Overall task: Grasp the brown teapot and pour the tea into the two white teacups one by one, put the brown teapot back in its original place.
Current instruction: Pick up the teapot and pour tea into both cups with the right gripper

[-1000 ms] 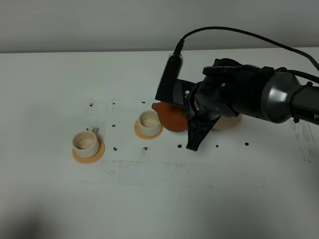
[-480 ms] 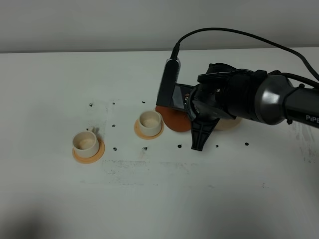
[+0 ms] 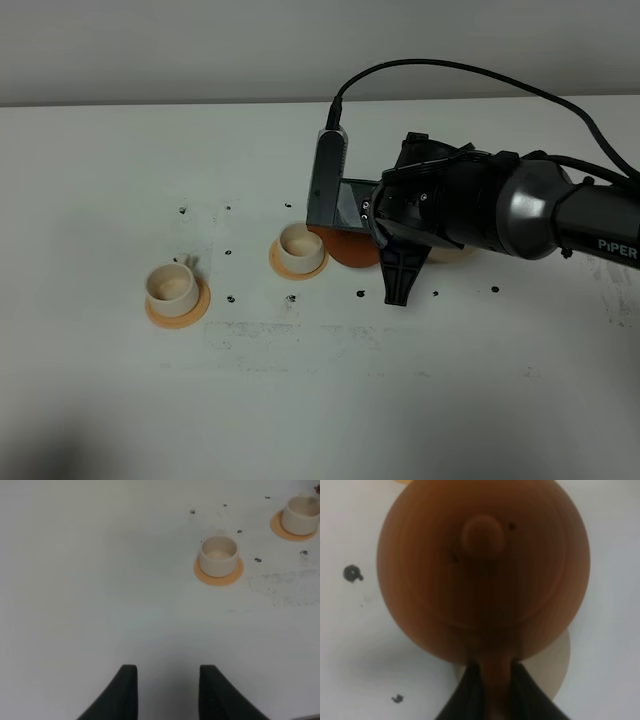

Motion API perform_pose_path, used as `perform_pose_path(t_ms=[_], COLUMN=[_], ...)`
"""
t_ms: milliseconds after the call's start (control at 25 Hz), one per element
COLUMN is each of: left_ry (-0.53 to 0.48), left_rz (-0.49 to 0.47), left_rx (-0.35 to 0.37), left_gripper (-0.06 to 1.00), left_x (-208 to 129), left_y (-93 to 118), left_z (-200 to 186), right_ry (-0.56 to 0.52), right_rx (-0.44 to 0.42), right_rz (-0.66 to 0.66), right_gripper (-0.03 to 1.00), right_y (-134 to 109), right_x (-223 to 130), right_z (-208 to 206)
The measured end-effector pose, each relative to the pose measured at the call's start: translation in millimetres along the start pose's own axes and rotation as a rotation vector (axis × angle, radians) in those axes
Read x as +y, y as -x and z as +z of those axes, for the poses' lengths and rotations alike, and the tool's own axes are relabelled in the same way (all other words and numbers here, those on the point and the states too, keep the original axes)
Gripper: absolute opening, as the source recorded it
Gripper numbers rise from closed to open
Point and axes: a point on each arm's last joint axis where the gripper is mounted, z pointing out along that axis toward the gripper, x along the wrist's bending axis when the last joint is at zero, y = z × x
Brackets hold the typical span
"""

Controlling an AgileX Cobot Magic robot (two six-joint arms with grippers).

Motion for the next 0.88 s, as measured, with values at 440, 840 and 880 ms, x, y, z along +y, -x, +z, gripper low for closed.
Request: perform_pose_path(t_ms=[440,840,880], left_ry=[0.000,0.000,0.000], left_rz=[0.000,0.001,0.001], left_rx=[0.000,0.000,0.000], left_gripper=[0.31,0.31,0.31], left_x=[0.0,0.0,0.0], left_y=[0.0,0.0,0.0], left_z=[0.0,0.0,0.0], right_ry=[-0.009,-0.019,-0.019], right_rx=[-0.029,-0.057,-0.057], right_rz=[-0.039,-0.078,-0.083], right_gripper=[0.08,0.08,0.08], right_y=[2.3,4.8,4.8], right_x=[-0.5,-1.3,-1.3], right_z=[0.2,0.1,0.1])
